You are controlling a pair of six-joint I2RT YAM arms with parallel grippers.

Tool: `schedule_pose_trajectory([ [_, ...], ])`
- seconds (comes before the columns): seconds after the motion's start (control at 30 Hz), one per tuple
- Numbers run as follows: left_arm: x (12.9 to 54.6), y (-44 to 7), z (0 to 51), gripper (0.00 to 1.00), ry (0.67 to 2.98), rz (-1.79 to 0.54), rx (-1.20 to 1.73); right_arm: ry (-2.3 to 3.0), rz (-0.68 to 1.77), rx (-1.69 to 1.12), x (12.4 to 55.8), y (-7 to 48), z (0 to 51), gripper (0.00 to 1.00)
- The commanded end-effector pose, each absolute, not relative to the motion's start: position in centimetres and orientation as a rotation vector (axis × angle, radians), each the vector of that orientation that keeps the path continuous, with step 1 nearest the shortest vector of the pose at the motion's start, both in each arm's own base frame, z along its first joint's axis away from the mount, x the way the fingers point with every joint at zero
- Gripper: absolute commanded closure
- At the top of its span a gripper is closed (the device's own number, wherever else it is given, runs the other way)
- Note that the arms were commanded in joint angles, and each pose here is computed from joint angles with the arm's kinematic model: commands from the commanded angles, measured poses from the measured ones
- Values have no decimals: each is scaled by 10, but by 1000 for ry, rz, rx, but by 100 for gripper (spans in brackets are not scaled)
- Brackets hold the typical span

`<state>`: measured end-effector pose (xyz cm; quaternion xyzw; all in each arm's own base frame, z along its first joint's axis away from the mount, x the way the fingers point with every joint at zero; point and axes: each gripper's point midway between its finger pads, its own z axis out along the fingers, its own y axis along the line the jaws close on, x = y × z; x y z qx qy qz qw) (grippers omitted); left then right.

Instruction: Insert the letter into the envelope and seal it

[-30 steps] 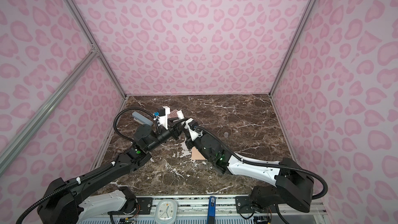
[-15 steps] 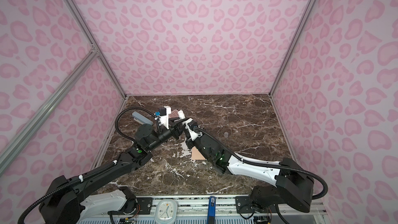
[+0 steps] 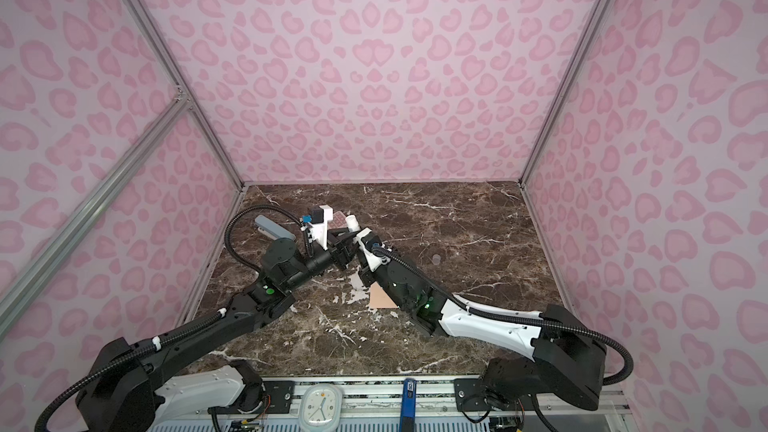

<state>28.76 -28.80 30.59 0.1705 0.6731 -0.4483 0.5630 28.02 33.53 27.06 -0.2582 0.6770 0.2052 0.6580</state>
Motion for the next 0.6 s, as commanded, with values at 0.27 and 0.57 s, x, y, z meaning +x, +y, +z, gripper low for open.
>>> schedule_pose_trajectory([
  [0.27,285,-288,323,96,1554,-1048,441,1507,556,-621,268,340,283,92],
  [0.57,261,-304,321,96,1544,-1235,707,1475,973,-825,224,360,308,97],
])
